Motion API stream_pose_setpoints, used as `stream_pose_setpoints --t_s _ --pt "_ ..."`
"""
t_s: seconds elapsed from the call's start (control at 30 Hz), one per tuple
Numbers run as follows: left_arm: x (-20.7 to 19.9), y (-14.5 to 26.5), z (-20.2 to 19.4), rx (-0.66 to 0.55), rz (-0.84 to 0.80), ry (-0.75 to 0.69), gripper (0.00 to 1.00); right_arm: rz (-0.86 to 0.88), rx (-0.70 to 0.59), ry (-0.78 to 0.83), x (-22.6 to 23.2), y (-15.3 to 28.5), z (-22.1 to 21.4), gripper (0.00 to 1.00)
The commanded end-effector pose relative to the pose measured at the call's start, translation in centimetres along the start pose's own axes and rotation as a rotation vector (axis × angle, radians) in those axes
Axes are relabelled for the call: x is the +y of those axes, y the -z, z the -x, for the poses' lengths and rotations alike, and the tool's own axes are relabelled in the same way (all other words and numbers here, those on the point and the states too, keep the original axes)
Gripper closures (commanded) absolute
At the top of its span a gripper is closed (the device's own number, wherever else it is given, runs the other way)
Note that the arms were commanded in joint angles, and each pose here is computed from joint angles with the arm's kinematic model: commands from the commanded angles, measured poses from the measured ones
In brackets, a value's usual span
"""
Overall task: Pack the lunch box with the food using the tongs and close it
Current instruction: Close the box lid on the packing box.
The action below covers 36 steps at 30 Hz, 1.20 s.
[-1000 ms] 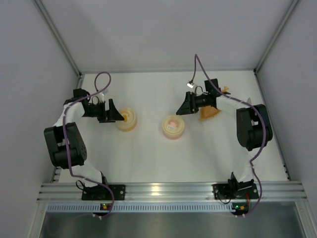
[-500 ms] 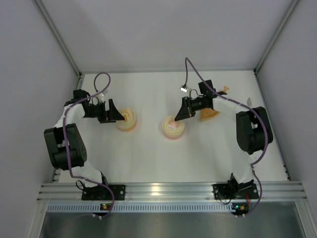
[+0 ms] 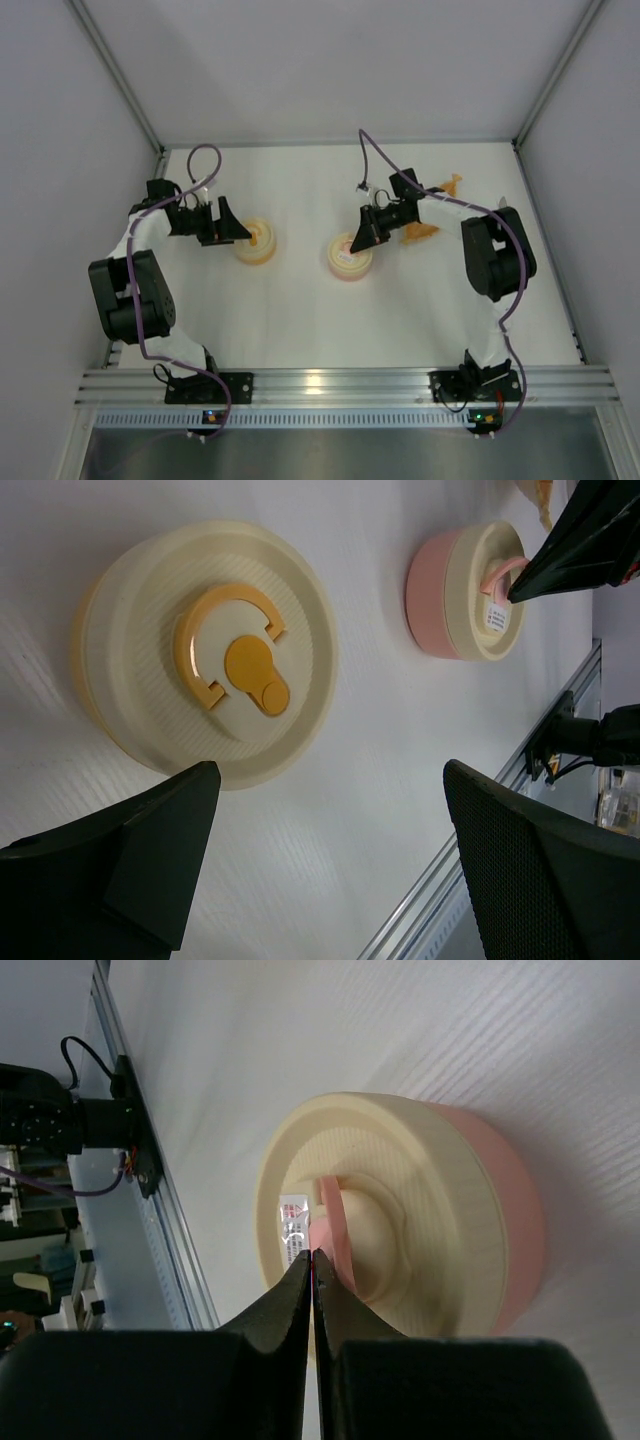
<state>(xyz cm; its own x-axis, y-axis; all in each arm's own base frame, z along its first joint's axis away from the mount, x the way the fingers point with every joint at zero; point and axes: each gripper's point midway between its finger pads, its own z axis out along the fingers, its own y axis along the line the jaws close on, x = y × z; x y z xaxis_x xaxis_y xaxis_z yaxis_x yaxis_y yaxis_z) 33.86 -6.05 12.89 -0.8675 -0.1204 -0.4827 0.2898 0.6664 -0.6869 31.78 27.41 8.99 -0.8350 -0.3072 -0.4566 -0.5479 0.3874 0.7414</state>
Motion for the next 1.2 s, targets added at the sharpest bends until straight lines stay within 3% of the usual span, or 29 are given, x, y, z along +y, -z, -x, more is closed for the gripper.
stream_pose_setpoints --t_s 0.0,0.23,0.43,0.53,0.67,0.77,1.17 --pt "-0.8 0.8 1.9 -0.068 -0.003 -0.062 0.02 -0.013 -0.039 0.042 -0.4 -0.6 2.1 1.00" --pt "0.6 0.4 2.9 -0.098 0.051 -0.033 0.02 0.034 -0.016 -0.006 -0.8 -1.3 1.1 1.00" --pt "5.0 1.0 4.5 -0.140 0.293 -0.030 0.02 0.120 -0.006 -0.015 0.5 -1.4 0.9 0.98" --pt "5.8 0.9 5.2 -0.147 0.312 -0.046 0.07 0.171 -0.018 0.014 2.1 -0.7 1.5 0.90" --pt "6.7 -0.3 5.7 -0.120 0.276 -0.032 0.19 0.258 -0.036 0.044 4.9 0.4 2.7 0.63" --pt "6.7 -1.5 5.6 -0.092 0.214 -0.028 0.25 0.292 -0.051 0.070 6.6 1.3 3.6 0.57" --pt "6.9 -4.0 -0.1 0.028 0.163 -0.012 0.40 0.329 -0.146 0.136 10.2 6.4 7.8 0.52"
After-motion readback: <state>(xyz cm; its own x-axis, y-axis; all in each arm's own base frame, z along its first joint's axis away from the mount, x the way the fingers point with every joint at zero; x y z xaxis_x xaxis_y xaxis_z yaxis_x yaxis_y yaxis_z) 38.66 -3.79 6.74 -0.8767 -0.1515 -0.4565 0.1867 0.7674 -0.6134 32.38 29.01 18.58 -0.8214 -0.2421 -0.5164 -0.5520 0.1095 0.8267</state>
